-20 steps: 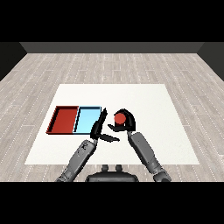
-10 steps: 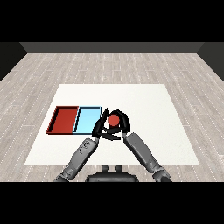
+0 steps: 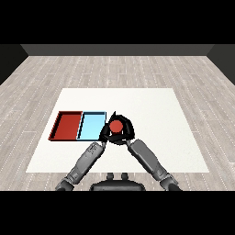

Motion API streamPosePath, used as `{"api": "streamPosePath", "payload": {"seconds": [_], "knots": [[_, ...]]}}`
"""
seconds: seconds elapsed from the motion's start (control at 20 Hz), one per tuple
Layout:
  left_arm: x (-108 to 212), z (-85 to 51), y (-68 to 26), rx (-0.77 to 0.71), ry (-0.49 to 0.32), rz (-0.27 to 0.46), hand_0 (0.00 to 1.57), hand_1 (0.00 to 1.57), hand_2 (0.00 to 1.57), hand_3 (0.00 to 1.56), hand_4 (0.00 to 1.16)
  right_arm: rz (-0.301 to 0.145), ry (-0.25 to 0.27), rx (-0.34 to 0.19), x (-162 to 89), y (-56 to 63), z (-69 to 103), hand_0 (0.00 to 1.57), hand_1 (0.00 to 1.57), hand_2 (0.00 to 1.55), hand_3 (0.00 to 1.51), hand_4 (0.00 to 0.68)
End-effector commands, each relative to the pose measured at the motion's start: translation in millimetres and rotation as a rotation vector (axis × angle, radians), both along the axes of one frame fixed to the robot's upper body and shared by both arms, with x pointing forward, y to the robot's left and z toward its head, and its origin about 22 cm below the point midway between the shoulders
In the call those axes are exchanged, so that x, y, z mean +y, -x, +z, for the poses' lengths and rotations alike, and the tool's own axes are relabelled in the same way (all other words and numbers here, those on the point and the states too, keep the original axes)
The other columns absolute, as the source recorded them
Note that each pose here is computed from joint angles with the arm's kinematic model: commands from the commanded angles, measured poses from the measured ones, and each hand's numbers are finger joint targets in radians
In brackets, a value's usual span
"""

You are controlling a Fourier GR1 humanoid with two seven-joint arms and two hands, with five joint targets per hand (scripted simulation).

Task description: Pick the red can and put it in the red box

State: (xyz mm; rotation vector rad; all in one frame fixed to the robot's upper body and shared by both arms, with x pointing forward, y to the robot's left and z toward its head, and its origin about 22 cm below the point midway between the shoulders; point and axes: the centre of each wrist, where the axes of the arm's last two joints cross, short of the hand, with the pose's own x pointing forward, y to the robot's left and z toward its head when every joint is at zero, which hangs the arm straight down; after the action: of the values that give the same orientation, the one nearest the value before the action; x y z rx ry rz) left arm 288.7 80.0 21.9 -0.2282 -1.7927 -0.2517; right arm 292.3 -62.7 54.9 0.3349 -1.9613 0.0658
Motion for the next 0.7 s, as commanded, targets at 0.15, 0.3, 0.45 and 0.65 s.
{"api": "streamPosePath", "payload": {"seconds": [0.15, 0.3, 0.45, 0.65], "knots": [[-11, 2.6, 8.3, 0.005, 0.018, -0.015, 0.00, 0.00, 0.00, 0.00, 0.00, 0.018, -0.018, -0.017, 17, 4.1, 13.3, 1.46, 1.46, 1.45, 1.40, 0.523], [-14, -11.7, 12.4, -0.014, -0.040, 0.081, 0.77, 0.77, 0.78, 0.00, 0.55, 0.016, -0.014, -0.030, 12, 0.6, -4.5, 1.51, 1.51, 1.47, 1.41, 0.512], [-14, -6.4, 3.3, -0.016, -0.045, 0.077, 1.30, 1.30, 1.32, 1.25, 0.86, 0.029, -0.034, -0.006, 26, 7.6, 3.1, 1.51, 1.51, 1.46, 1.40, 0.528], [-10, -4.7, 6.5, 0.038, -0.041, 0.083, 1.57, 1.57, 1.54, 1.45, 0.97, 0.041, -0.030, -0.035, 23, 2.3, 4.7, 1.47, 1.47, 1.44, 1.39, 0.531]]}}
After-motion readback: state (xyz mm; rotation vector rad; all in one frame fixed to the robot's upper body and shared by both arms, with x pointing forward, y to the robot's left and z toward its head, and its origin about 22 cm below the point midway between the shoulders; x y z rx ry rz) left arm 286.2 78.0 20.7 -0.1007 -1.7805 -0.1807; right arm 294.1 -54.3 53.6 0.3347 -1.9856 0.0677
